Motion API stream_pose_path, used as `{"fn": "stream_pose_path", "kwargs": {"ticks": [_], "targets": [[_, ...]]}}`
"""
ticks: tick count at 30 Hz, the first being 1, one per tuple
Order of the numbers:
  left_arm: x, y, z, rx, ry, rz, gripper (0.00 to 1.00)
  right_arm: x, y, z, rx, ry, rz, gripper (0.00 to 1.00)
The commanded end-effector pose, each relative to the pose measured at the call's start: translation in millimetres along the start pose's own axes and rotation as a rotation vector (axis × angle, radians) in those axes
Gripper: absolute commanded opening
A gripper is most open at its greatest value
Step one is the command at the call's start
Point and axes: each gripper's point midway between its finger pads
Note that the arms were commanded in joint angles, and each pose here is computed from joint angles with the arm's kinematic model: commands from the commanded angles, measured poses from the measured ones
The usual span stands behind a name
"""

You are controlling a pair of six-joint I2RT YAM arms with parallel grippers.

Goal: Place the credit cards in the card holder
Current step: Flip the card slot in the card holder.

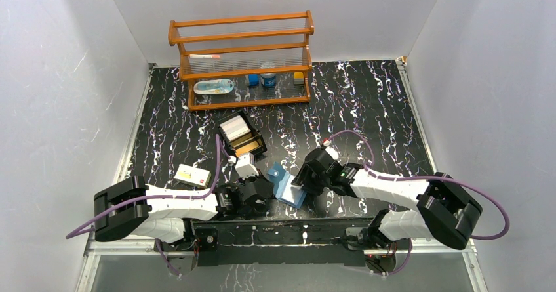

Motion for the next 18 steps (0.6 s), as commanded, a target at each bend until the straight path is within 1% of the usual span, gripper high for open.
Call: {"fn": "stream_pose_path", "kwargs": {"ticks": [1, 5, 11, 18], "targets": [[0, 10, -7, -0.006, -0.001, -0.055, 0.0, 5, 4, -13, 0.007, -0.083, -0.027, 0.54], [-1, 9, -6, -0.007, 0.003, -0.054, 0.0, 4, 7, -9, 0.001, -0.056, -0.043, 0.53], [-2, 6, -6, -0.004, 0.005, -0.045, 0.0, 0, 8, 12, -0.019, 0.086, -0.073, 0.53], [0, 4, -8, -0.002, -0.001, -0.033, 0.0, 1, 11, 21, -0.007, 0.129, -0.085, 0.49]]}}
Point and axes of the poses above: each gripper's point midway between its finger pads, its own x axis back along the fingers, its own z axis along the line the jaws close on, y = z × x, and after that the axes turned 15 degrees about x, right-handed
